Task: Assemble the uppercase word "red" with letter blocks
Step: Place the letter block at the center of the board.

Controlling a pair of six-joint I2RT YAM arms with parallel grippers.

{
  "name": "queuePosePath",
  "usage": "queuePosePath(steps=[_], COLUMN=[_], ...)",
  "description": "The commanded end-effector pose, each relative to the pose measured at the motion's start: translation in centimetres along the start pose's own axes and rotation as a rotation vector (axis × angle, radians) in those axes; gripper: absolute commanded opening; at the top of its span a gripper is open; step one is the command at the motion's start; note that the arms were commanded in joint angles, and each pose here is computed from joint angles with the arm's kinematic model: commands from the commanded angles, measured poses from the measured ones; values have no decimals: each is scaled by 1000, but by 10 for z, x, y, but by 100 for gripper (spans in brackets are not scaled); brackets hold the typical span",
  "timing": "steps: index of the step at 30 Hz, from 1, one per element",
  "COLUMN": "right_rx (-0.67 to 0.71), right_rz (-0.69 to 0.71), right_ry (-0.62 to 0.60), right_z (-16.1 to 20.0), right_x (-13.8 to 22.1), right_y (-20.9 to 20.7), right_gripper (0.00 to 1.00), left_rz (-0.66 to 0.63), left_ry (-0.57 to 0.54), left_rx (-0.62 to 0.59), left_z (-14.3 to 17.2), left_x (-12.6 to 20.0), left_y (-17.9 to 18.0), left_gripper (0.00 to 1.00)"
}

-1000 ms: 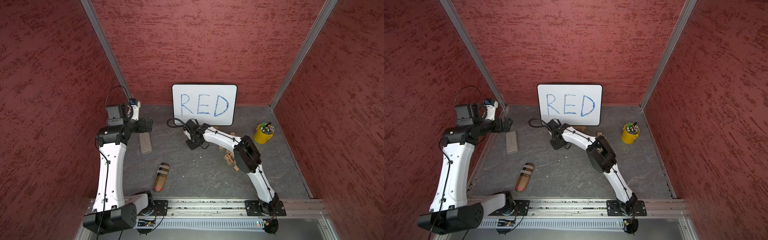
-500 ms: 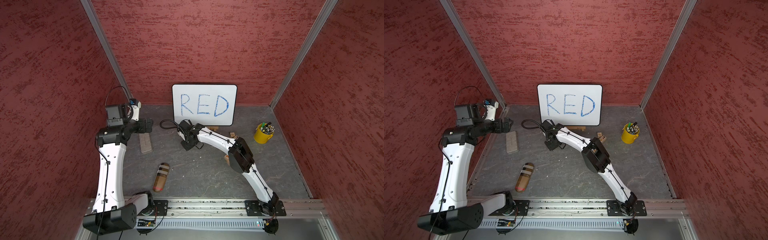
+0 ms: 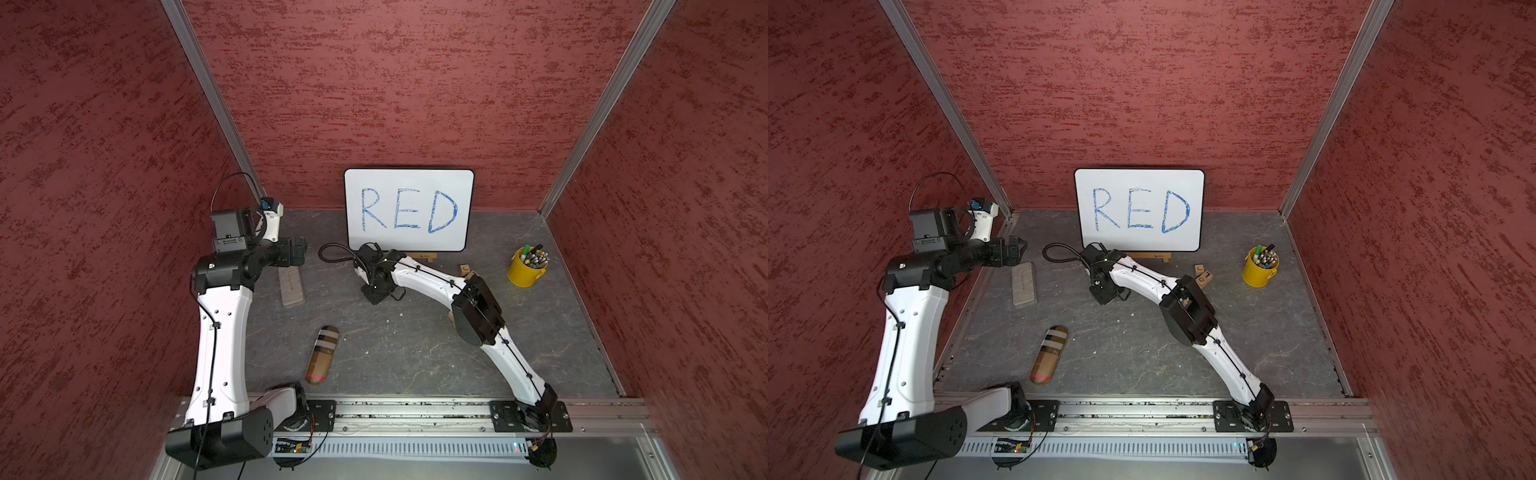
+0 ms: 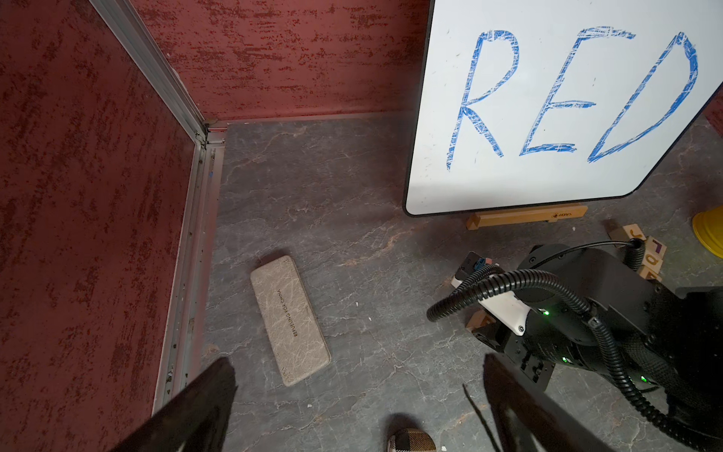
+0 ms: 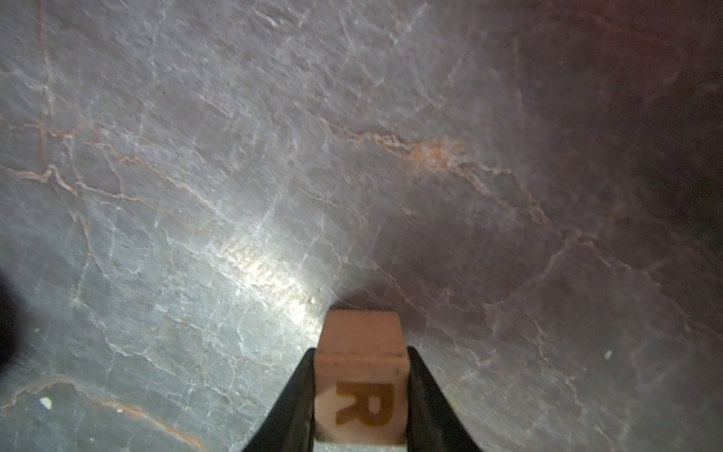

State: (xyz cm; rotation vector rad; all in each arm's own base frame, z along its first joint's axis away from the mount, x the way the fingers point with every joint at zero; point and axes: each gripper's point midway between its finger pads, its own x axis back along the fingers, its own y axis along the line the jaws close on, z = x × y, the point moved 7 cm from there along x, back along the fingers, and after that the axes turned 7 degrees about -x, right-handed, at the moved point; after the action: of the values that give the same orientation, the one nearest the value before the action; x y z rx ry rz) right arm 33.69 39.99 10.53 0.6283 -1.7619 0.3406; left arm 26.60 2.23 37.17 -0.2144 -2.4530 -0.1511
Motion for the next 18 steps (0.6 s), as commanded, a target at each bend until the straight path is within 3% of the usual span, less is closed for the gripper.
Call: queuePosePath(steps=[1, 6, 12, 18], right_rx=[5, -1, -15, -105], right_rz=[14, 16, 65, 83], right_ry=[-6, -51, -130, -227], right_z=[-3, -10, -20, -23], right_x=[-2, 6, 33, 80], right_y=[1, 2, -4, -22], right_gripper=[42, 52, 53, 53], left_rz=[5, -3, -8, 107], left_ry=[-11, -18, -15, 73], left_rx=[-24, -35, -86, -183], left_z=[-4, -6, -10, -20], left_x=[6, 8, 6, -5], left_y=[-1, 0, -3, -23], left_gripper=[100, 99, 100, 99])
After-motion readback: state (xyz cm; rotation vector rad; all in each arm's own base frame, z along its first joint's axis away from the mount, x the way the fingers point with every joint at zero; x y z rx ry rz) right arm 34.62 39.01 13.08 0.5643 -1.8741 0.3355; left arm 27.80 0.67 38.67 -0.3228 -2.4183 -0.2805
